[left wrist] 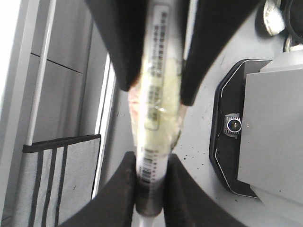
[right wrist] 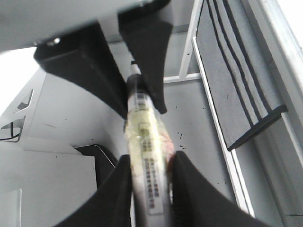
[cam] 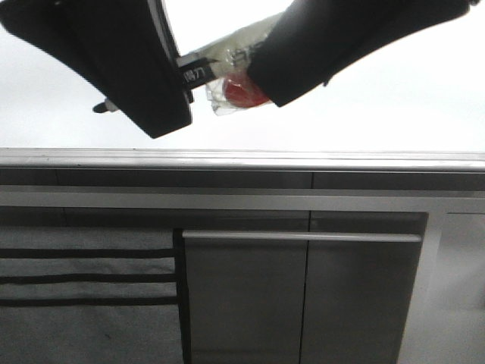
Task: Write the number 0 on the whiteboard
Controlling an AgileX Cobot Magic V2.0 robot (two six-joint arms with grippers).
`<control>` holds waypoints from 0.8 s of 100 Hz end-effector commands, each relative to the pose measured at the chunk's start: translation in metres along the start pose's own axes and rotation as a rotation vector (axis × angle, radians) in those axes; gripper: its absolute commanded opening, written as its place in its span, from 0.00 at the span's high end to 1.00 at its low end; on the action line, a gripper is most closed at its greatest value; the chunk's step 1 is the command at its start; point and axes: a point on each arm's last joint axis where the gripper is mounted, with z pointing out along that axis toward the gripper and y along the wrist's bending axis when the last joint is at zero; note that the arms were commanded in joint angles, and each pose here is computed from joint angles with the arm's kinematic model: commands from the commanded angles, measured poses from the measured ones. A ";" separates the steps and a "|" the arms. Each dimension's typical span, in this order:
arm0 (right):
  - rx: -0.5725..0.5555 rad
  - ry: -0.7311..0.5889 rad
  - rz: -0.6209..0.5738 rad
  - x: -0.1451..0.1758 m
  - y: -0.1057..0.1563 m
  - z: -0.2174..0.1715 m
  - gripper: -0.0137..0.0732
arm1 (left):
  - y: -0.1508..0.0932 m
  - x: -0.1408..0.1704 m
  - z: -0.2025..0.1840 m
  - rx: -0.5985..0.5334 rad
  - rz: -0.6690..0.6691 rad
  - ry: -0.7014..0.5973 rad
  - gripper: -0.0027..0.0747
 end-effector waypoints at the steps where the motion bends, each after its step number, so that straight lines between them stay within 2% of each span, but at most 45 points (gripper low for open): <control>1: 0.035 -0.072 -0.012 -0.014 -0.001 -0.010 0.82 | 0.001 -0.009 -0.019 -0.041 -0.008 -0.100 0.99; 21: 0.012 -0.063 -0.013 -0.014 0.001 -0.010 0.82 | 0.001 -0.009 -0.019 -0.041 -0.020 -0.102 0.96; 28: 0.012 -0.063 -0.013 -0.014 0.001 -0.010 0.82 | 0.001 -0.009 -0.019 -0.042 -0.019 -0.101 0.85; 40: 0.019 -0.071 -0.019 -0.015 0.002 -0.013 0.82 | 0.002 -0.010 -0.021 -0.055 -0.030 -0.119 0.55; 50: 0.040 -0.092 -0.030 -0.017 0.005 -0.020 0.82 | 0.007 -0.009 -0.030 -0.100 -0.104 -0.166 0.40; 63: 0.066 -0.125 -0.038 -0.020 0.011 -0.034 0.82 | 0.014 -0.001 -0.053 -0.165 -0.168 -0.243 0.39; 80: 0.156 -0.169 0.061 -0.015 0.011 -0.063 0.82 | 0.009 0.020 -0.096 -0.252 -0.260 -0.373 0.39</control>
